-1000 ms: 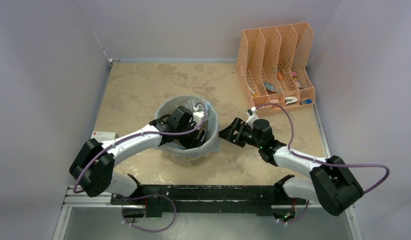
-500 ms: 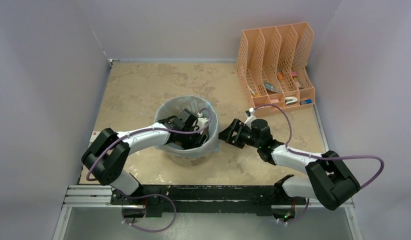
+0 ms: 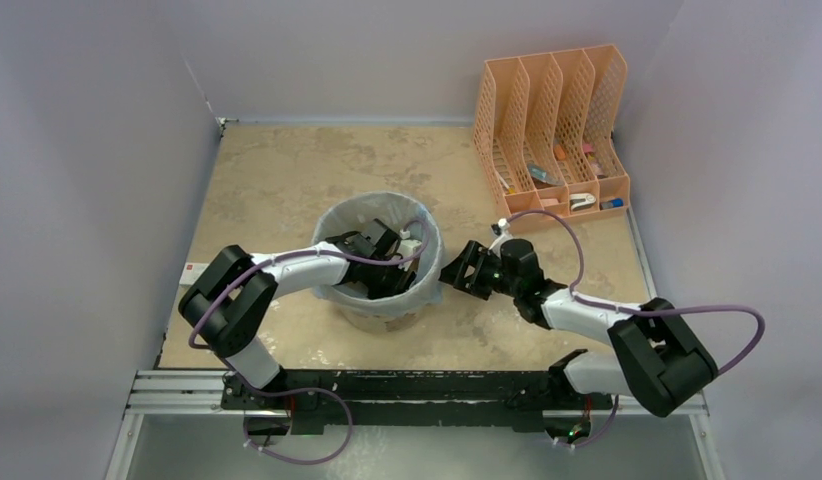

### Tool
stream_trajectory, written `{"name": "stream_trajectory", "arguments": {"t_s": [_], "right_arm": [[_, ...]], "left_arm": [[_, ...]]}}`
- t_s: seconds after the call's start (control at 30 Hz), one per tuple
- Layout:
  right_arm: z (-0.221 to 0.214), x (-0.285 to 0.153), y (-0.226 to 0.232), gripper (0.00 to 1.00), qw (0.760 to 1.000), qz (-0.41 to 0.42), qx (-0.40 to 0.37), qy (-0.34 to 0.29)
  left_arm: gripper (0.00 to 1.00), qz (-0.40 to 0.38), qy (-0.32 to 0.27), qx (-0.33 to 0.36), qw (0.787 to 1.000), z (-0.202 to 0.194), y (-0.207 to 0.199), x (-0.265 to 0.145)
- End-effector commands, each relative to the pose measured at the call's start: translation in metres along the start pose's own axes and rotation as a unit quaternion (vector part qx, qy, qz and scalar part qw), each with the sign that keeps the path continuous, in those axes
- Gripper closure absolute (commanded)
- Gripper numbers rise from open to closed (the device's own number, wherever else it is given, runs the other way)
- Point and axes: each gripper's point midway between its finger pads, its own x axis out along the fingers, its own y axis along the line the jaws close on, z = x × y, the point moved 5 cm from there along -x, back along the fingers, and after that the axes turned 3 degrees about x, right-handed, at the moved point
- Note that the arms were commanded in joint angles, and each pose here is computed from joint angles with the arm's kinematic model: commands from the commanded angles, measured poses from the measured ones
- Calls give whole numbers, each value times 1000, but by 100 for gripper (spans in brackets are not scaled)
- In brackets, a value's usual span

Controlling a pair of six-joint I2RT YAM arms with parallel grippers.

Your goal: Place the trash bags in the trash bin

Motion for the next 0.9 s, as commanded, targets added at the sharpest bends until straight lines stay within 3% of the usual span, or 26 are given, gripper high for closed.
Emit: {"name": "stream_trajectory", "arguments": {"t_s": [0.0,0.27,0.67,0.87], "right_arm": [[9,8,4,25,1000,-4,-20,-7],[5,26,-8,40,999,-21,-28,32],[17,12,8,35,999,-15,-37,-9],[15,11,14,31,998,4,-55,7]], "left_arm": [[46,-14,11,-9,1000,-8,-2,8],[44,-12,-40,23,999,16,-21,-23],[42,-54,-65,56,995,20,-41,-43],[43,-93,-10,31,995,2,-35,-14]]}}
